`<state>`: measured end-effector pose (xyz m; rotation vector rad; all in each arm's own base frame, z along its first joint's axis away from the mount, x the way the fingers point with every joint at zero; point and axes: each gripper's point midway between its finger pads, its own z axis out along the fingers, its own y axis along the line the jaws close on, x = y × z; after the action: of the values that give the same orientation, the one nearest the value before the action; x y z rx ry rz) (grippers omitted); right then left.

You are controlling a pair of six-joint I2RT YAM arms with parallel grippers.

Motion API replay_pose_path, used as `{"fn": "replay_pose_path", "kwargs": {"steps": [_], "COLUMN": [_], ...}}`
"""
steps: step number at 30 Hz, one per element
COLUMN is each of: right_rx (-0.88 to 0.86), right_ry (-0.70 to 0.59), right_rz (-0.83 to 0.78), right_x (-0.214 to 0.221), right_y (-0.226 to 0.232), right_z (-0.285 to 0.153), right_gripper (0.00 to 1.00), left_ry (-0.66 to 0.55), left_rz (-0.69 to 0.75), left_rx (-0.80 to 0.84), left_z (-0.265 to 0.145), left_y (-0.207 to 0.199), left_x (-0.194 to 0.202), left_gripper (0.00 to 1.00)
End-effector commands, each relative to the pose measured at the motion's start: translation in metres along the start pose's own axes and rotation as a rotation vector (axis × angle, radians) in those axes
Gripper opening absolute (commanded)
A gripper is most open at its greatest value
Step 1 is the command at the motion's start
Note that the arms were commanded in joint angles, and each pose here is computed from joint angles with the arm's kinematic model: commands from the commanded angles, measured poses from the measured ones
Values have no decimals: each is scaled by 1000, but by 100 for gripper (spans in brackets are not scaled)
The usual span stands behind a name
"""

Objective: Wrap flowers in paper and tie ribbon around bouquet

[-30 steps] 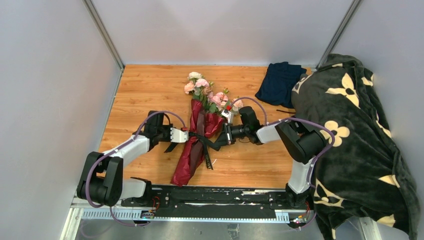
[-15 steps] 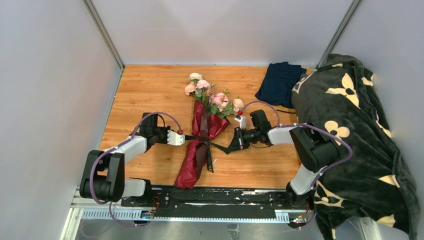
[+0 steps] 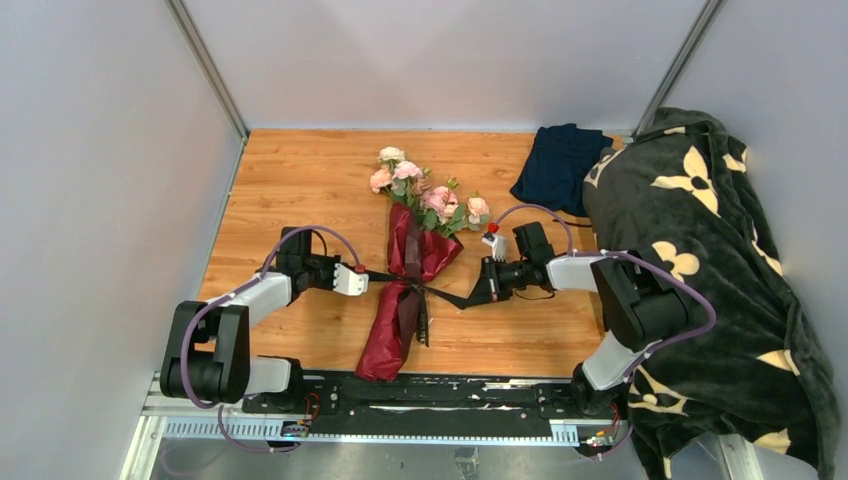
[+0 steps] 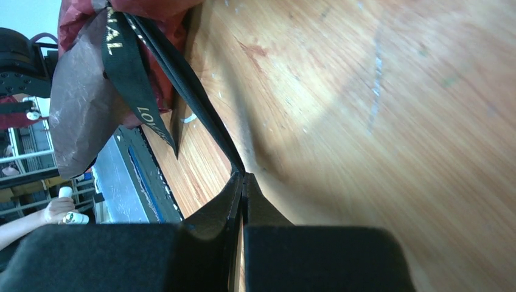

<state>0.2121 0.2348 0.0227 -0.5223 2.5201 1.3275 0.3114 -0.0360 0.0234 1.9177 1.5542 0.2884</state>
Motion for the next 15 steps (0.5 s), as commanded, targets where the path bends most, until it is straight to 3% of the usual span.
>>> {"fn": "replay_pose_path", "kwargs": {"steps": [1, 5, 6, 7, 8, 9, 10, 13, 15], "right_rx": [196, 197, 194, 192, 191, 190, 194, 254, 321], "right_ry": [127, 109, 85, 59, 24, -14, -59, -188, -268], "right_rz": [195, 149, 100, 60, 15, -34, -92, -235, -300], "right_x": [61, 51, 40, 30, 17, 4, -11, -50, -70], "right_y": [-40, -38, -33, -29, -22, -15, -7, 14, 20], "right_z": [-24, -26, -29, -33, -38, -43, -50, -76, -94], "right_gripper": [0, 0, 7, 22, 43, 58, 66, 68, 68], "left_ry": [226, 189, 177, 159, 129, 93, 51, -19, -57], "left_rz": [-18, -53, -70, -73, -76, -95, -113, -213, -241], "left_rx": [6, 0, 28, 57, 85, 125, 141, 132, 117], "left_z": [-16, -21, -24, -28, -33, -38, -44, -57, -59], "left_y": [-7, -7, -13, -18, -20, -29, -30, -33, -35], "left_x": [53, 43, 35, 24, 11, -2, -16, -44, -59], "left_gripper": [0, 0, 0, 1, 22, 67, 96, 98, 79]}}
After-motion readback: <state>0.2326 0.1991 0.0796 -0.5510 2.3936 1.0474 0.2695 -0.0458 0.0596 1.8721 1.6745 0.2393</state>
